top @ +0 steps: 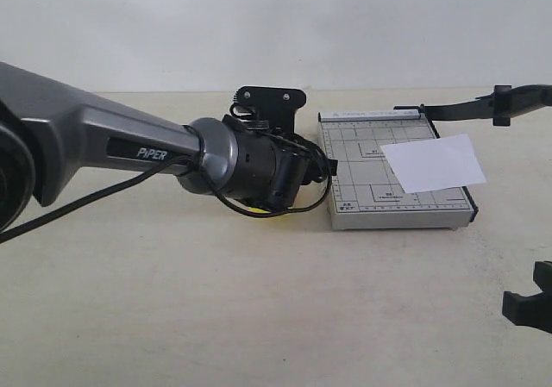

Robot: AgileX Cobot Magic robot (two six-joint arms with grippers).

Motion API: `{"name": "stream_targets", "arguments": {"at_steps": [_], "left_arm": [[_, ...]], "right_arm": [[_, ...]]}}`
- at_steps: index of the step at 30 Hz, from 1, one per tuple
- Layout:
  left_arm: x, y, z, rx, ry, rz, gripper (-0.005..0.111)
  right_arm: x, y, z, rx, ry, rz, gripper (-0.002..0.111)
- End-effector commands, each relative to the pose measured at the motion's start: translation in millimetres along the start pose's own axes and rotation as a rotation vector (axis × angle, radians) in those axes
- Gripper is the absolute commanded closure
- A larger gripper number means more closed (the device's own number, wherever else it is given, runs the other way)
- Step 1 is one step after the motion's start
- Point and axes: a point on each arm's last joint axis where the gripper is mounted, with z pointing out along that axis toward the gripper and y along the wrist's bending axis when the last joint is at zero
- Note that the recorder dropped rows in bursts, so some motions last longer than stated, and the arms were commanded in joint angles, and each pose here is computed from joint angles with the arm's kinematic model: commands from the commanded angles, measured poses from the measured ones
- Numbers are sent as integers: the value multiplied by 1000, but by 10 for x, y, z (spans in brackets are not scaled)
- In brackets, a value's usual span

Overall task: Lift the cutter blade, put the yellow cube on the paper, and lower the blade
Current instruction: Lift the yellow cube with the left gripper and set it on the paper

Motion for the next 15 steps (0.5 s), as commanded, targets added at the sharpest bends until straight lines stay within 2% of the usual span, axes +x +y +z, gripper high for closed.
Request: {"name": "stream_targets", "arguments": {"at_steps": [1,2,6,9,10,13,14,15], "left_arm": [[-41,-11,-35,-1,-8,-7,92],[-51,-3,-41,-8,-12,-9,101],[-243,46,-179,-28,-55,40,102],[-450,11,-360,63,-87,108,102],[-515,-53,-430,163,-93,136,102],[-675,-308,-566,571,-138,248,102],[-712,-391,-564,667,-152,277,102],[-777,-446,-548,713,-170,273,102]], "right_arm": [[1,6,-7,-7,-12,-20,108],[1,6,-7,-7,-12,-20,108],[4,6,-7,-6,-9,-35,108],[4,6,-7,-6,-9,-35,108],[4,6,-7,-6,-9,-35,108],[4,6,-7,-6,-9,-35,108],[4,6,-7,-6,-9,-35,108],[4,6,-7,-6,-9,-35,108]]}}
